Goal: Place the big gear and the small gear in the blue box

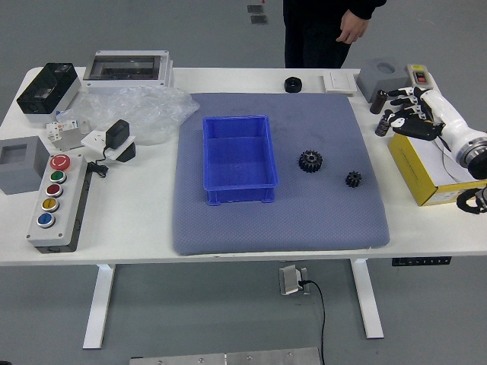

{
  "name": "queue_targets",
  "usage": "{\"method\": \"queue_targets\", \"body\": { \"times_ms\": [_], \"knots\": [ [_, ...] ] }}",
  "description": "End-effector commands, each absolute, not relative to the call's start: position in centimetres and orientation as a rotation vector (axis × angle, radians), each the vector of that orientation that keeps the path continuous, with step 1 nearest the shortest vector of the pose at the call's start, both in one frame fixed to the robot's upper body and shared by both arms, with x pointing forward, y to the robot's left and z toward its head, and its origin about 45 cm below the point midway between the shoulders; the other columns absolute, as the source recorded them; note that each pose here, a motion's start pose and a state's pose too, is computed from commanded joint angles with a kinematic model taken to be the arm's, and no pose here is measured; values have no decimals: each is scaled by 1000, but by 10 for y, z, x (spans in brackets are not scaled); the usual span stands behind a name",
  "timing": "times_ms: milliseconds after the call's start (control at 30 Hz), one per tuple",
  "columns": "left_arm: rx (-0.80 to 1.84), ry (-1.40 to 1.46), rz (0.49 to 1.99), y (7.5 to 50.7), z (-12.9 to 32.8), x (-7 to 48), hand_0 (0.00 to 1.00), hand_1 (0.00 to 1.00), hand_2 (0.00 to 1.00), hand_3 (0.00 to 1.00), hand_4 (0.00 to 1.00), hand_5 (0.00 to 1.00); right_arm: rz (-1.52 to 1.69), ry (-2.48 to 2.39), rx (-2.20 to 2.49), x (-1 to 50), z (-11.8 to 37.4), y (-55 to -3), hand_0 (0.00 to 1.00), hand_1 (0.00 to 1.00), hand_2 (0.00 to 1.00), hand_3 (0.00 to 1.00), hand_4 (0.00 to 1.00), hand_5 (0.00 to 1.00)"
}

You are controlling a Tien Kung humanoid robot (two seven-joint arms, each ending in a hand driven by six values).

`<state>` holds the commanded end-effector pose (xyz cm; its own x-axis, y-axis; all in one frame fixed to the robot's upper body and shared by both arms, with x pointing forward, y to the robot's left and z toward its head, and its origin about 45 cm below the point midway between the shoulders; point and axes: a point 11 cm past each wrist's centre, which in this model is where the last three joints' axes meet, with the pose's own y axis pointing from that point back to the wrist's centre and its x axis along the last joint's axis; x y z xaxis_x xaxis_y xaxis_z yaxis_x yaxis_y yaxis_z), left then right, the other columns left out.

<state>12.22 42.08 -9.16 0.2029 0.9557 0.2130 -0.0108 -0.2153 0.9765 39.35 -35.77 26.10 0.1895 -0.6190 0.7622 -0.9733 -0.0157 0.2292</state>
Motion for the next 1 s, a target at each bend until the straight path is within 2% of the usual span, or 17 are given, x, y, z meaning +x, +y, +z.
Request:
{"method": "queue_targets", "body": {
  "times_ms": [33,433,467,1000],
  "knots": [
    [1464,953,1202,421,-92,122,826,787,779,754,660,381,608,-1502,1714,393,261,-357,728,673,784,794,563,197],
    [1468,949,1198,421,-91,123,826,786,779,756,661,380,820,-1187,1513,389,245,-330,727,684,802,782,563,170],
    [1468,948,1197,421,-91,123,825,785,779,756,661,381,834,-1158,1494,388,243,-328,738,711,805,773,574,159],
    [1466,952,1194,419,-92,122,825,785,779,755,661,381,900,-920,1402,386,206,-299,745,723,825,800,587,162]
  ]
}}
